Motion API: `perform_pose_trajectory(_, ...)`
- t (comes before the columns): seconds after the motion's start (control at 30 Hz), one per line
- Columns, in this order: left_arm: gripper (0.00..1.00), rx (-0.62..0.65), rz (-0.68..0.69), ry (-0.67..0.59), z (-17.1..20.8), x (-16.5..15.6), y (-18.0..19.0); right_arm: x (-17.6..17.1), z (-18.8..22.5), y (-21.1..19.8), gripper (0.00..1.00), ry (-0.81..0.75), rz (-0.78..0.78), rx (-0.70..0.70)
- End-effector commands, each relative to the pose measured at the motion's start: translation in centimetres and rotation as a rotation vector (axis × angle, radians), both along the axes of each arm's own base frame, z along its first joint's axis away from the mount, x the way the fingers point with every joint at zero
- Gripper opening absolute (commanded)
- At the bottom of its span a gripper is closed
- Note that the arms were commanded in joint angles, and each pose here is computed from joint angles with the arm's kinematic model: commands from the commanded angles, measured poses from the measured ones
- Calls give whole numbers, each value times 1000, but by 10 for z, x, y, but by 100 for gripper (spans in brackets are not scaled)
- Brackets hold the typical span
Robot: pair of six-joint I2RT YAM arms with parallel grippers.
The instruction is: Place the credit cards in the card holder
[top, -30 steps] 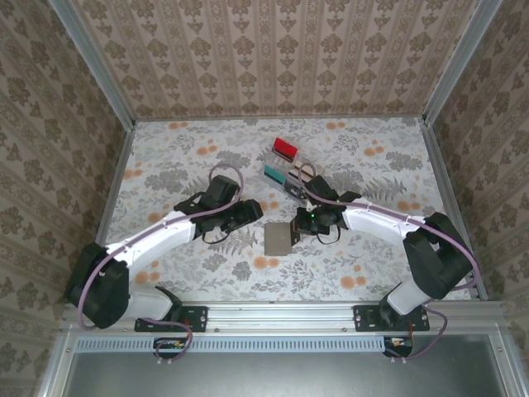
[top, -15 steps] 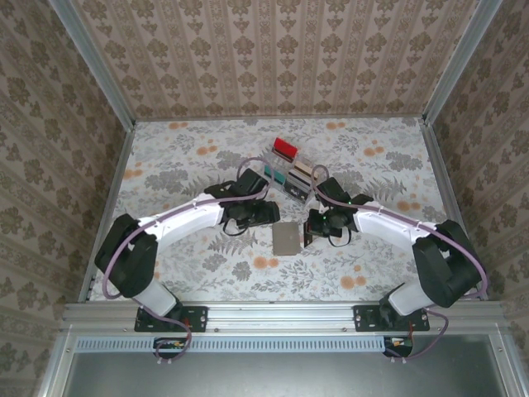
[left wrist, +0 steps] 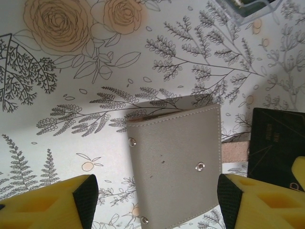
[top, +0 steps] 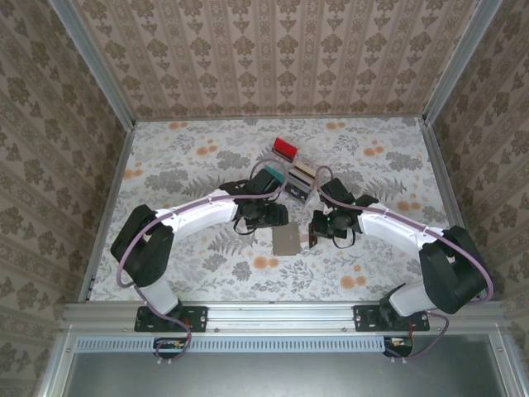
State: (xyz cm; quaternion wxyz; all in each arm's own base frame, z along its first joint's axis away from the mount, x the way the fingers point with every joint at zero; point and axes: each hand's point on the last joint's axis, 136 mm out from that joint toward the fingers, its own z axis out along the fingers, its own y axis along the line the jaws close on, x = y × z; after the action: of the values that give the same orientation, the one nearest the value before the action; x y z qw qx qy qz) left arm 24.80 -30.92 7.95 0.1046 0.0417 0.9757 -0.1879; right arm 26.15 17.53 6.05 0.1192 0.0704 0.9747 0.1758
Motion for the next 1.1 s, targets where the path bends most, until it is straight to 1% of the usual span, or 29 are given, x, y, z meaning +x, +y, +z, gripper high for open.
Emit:
perform_pose_trajectory(0.0, 70, 32, -28, -4, 1, -1, -1, -10, -9, -15, 3, 30, -6, -62)
perform_pose_trajectory(0.1, 71, 68, -37, -6, -1, -1, -2, -14, -17, -16, 3, 48, -12, -64)
perform_pose_trajectory(0.23, 75, 145, -77, -5, -3, -2, -6, -17, -24, -19, 2, 55, -26, -66)
perform_pose_trajectory(0.3, 82, 188, -108, -5, -5, -3, -12, -17, -26, -19, 2, 53, -29, -66)
perform_pose_trajectory(0.33, 90, 209, -120, -4, -7, -3, -13, -17, -26, -20, 2, 53, -30, -66)
perform_pose_trajectory(0.47, 92, 317, -156, 0, -14, -3, -17, -17, -29, -19, 2, 52, -37, -59)
perform_pose_trajectory(0.63, 92, 393, -161, 23, -25, -1, -19, -19, -34, -22, 1, 57, -47, -67)
perform_pose_trajectory(0.77, 93, 390, -162, 42, -33, 0, -28, -21, -37, -23, 1, 63, -47, -69)
perform_pose_trajectory(0.8, 95, 389, -160, 46, -35, 0, -30, -21, -38, -23, 1, 64, -47, -69)
perform_pose_trajectory(0.83, 100, 389, -159, 50, -37, 1, -31, -21, -38, -23, 1, 66, -49, -70)
perform_pose_trajectory(1.07, 100, 425, -134, 78, -50, 0, -28, -22, -42, -26, 0, 69, -54, -83)
